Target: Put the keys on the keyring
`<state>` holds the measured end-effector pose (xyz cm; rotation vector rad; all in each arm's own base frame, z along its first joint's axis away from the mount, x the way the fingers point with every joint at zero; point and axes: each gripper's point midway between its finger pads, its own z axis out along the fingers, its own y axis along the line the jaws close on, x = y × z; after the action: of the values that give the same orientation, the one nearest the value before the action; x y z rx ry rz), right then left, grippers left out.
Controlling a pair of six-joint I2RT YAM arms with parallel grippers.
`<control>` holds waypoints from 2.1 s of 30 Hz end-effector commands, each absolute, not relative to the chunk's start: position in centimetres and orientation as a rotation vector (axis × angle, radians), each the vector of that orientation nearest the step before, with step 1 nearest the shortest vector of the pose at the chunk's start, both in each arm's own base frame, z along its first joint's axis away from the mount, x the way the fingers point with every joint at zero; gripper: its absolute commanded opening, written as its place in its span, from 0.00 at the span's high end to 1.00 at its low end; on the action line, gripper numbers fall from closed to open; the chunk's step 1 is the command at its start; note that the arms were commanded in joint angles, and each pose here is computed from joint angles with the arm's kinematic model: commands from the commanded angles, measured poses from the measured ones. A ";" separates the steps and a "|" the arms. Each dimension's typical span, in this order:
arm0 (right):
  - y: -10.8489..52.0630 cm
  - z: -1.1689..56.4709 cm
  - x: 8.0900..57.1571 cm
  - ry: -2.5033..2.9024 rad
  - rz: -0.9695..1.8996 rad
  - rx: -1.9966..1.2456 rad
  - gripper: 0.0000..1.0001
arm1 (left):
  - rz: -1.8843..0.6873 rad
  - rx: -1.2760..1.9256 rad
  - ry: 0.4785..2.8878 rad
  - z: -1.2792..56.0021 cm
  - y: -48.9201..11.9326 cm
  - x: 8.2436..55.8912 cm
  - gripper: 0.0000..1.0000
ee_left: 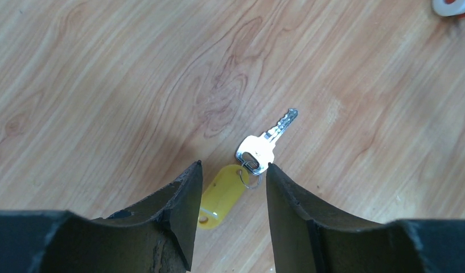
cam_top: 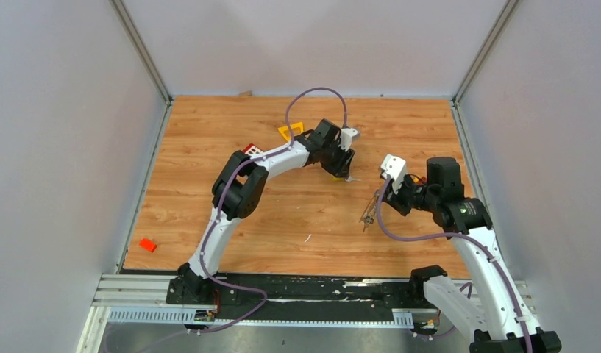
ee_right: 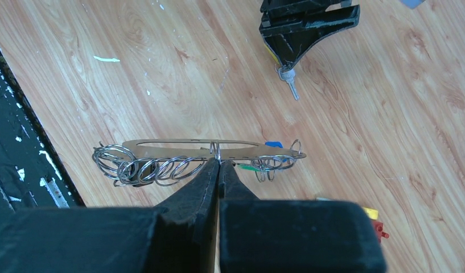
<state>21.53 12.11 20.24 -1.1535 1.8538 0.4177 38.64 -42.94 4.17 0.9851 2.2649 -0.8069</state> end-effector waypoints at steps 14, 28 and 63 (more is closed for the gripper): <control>12.4 20.9 21.4 1.801 0.423 -1.128 1.00 | -0.412 1.178 2.348 -0.2 -40.4 34.3 0.76; 12.4 21.3 21.1 1.780 0.427 -1.124 1.00 | -0.298 1.575 2.372 1.2 -28.2 23.9 0.82; 12.7 20.9 20.4 1.757 0.450 -1.155 1.00 | -0.529 2.453 1.403 3.6 -24.9 16.8 0.52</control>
<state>20.03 12.42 20.02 -1.1458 1.8176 0.4598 17.84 -24.29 3.80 2.4210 1.4595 -0.4712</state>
